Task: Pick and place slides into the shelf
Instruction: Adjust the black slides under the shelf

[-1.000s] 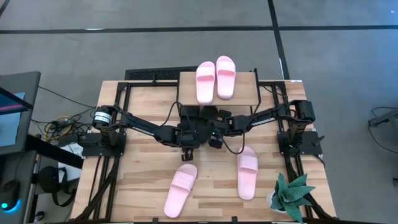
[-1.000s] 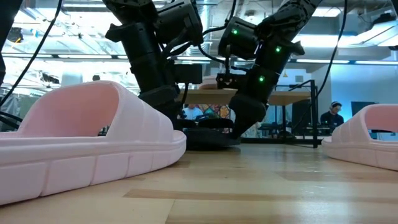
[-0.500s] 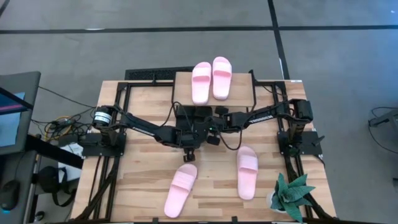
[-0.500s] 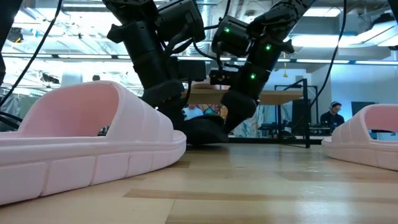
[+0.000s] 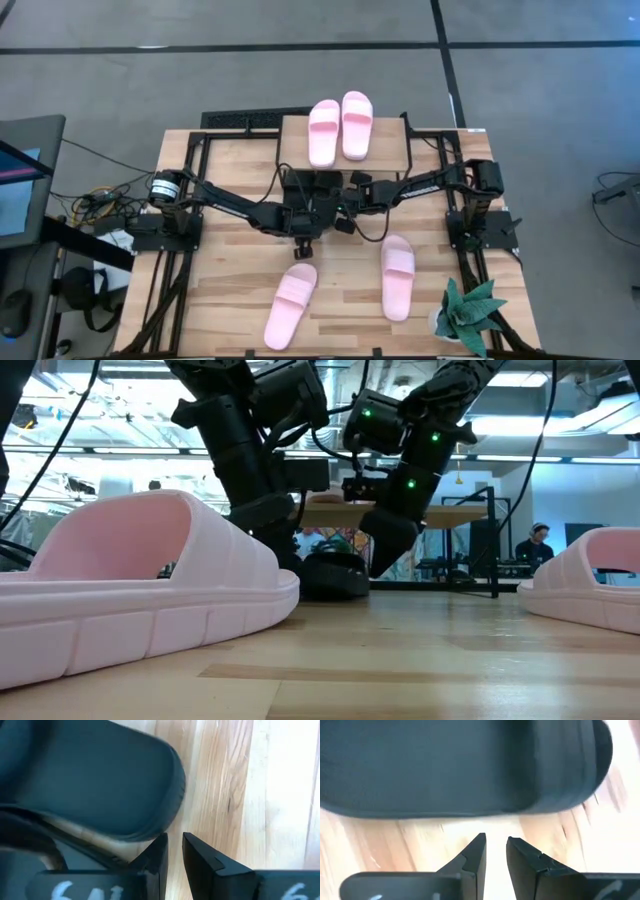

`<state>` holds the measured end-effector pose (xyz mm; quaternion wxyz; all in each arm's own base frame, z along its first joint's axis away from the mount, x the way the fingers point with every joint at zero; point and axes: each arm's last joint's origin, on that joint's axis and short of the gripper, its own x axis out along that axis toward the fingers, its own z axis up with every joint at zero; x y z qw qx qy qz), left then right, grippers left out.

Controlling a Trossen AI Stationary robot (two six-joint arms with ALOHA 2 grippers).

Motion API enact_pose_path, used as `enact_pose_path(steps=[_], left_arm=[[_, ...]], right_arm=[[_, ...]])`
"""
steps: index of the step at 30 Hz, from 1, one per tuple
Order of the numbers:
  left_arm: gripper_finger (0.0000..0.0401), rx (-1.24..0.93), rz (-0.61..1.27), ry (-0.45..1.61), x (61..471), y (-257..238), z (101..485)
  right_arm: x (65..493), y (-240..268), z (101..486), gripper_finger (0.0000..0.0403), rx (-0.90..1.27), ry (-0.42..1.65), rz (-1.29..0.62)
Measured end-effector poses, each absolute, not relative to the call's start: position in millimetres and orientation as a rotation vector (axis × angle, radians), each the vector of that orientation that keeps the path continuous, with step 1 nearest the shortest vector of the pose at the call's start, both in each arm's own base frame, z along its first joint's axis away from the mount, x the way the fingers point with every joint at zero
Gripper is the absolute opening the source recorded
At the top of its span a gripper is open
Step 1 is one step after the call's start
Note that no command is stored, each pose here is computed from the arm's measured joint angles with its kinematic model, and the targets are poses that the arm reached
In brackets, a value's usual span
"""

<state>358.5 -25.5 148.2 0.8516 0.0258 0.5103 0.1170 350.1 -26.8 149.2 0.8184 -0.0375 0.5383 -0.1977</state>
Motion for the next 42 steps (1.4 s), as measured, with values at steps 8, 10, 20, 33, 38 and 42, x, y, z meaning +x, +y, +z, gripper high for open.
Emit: enact_pose_path(steps=[8, 10, 20, 33, 38, 42], left_arm=[[0.0048, 0.058, 0.253, 1.070, 354.3, -24.9, 158.8], [0.0048, 0.063, 0.249, 1.093, 350.7, -25.7, 161.6], [0.0048, 0.092, 0.230, 1.207, 314.1, -33.6, 194.2], [0.0048, -0.129, 0.297, 1.018, 246.0, -25.1, 167.9], [0.0048, -0.177, 0.308, 0.880, 236.2, -22.0, 159.9], [0.0048, -0.174, 0.347, 0.887, 232.0, -17.8, 153.4]], right_arm=[[347.2, -21.7, 158.3, 0.0065, -0.077, 1.121, -0.460], [344.2, -20.3, 163.2, 0.0065, -0.061, 1.120, -0.472], [337.5, -1.0, 205.3, 0.0065, -0.028, 0.951, -0.432], [338.2, 26.6, 198.6, 0.0065, 0.000, 0.862, -0.339], [338.6, 27.4, 198.9, 0.0065, 0.003, 0.853, -0.338], [338.8, 27.6, 199.0, 0.0065, 0.004, 0.851, -0.338]])
